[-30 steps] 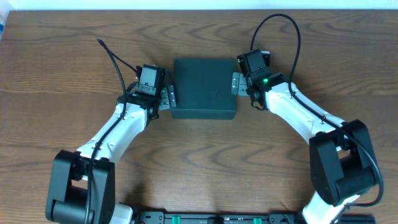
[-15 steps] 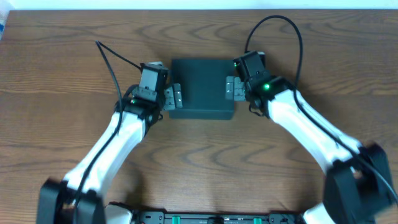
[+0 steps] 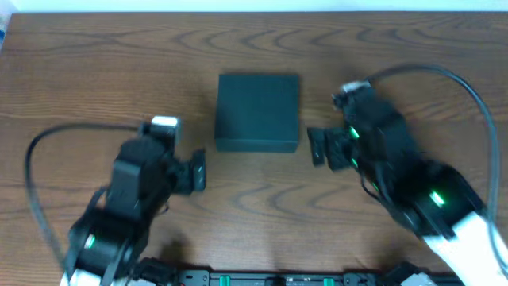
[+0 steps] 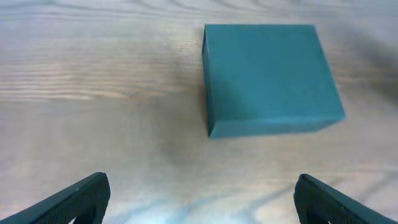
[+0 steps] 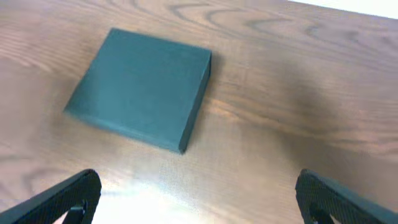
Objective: Pack container
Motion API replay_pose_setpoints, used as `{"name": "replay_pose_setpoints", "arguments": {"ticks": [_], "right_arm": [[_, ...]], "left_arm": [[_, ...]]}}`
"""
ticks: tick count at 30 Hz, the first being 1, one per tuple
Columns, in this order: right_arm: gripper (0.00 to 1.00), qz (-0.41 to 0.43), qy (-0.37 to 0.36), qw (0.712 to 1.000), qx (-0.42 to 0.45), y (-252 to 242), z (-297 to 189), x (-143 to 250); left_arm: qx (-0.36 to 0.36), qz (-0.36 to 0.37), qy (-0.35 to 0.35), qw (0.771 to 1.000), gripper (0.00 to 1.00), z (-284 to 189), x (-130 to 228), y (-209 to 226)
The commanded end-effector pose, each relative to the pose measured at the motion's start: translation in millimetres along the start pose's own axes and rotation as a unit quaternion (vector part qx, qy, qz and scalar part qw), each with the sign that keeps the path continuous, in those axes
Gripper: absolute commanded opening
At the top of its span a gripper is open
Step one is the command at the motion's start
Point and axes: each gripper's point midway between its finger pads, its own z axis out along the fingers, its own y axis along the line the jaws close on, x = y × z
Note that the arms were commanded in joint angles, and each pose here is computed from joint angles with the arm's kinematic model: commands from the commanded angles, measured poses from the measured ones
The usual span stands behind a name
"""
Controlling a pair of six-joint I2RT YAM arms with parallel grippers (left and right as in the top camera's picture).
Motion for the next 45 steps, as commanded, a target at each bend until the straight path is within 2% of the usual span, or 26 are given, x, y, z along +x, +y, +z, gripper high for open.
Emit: {"name": "replay_pose_setpoints", "arguments": {"ticks": [1,8,14,24,32,40,42,45], "right_arm": [[0.99,-0.02,-0.027,0.999,0.002,-6,-37,5],[0.99,-0.012,-0.078,0.997,-0.022,-29,-112,35],[0.99,0.002,-0.124,0.992,-0.038,-41,-143,43],[0.99,-0.025,-0.034,0.999,-0.013,-54,-137,89],[0.99,-0.035,-0.019,0.999,-0.003,-58,-137,97],[0.99,-0.012,-0.073,0.997,-0.006,-57,-134,81],[0.99,0.014,-0.088,0.996,0.004,-62,-127,88],[0.99,0.002,-0.106,0.994,0.002,-64,-106,114]], "left_arm": [[0.013,0.006,-0.028,1.0,0.95,-30,7,2],[0.016,-0.014,-0.056,0.998,0.95,-72,35,11],[0.011,-0.018,-0.011,1.0,0.95,-72,60,14],[0.003,-0.015,0.026,1.0,0.95,-72,78,18],[0.003,-0.015,0.027,1.0,0.95,-72,78,18],[0.003,-0.015,0.027,1.0,0.96,-72,78,18],[0.003,-0.015,0.027,1.0,0.96,-72,78,18],[0.003,-0.015,0.027,1.0,0.95,-72,78,18]]}}
